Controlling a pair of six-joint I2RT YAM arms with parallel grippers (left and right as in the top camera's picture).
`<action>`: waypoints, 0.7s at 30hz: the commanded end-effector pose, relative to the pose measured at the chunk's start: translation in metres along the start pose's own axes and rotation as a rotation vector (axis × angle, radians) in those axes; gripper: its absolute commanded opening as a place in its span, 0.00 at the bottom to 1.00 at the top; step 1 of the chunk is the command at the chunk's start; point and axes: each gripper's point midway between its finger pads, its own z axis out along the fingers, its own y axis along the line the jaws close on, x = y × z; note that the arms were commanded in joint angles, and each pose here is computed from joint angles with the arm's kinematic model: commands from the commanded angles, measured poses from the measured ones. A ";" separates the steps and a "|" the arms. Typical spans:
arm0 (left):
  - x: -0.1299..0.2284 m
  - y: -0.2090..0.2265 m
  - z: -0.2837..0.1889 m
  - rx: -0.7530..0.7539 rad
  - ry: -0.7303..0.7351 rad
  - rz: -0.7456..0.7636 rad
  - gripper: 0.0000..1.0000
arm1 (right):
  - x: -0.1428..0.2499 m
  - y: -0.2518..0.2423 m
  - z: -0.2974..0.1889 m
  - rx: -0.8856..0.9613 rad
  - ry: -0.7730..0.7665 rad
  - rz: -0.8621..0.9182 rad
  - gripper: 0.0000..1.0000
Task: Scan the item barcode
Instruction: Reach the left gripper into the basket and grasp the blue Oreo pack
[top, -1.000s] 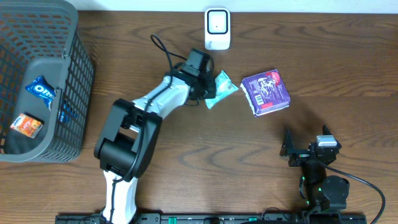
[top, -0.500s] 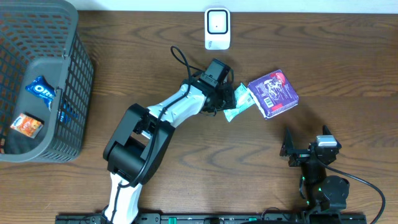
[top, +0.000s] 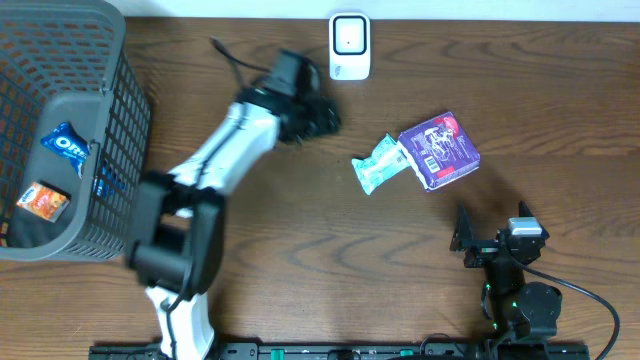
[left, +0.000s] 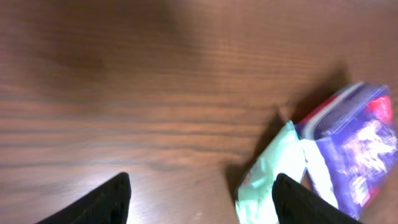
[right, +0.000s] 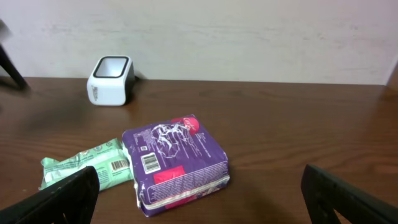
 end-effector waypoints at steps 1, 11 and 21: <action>-0.060 -0.007 -0.098 -0.005 -0.222 0.118 0.73 | 0.001 0.002 0.000 -0.007 0.000 -0.008 0.99; -0.106 0.033 -0.263 -0.055 -0.576 0.052 0.73 | 0.001 0.002 0.000 -0.007 0.000 -0.008 0.99; -0.104 0.150 -0.412 -0.338 -0.917 -0.182 0.67 | 0.001 0.002 0.000 -0.007 0.000 -0.008 0.99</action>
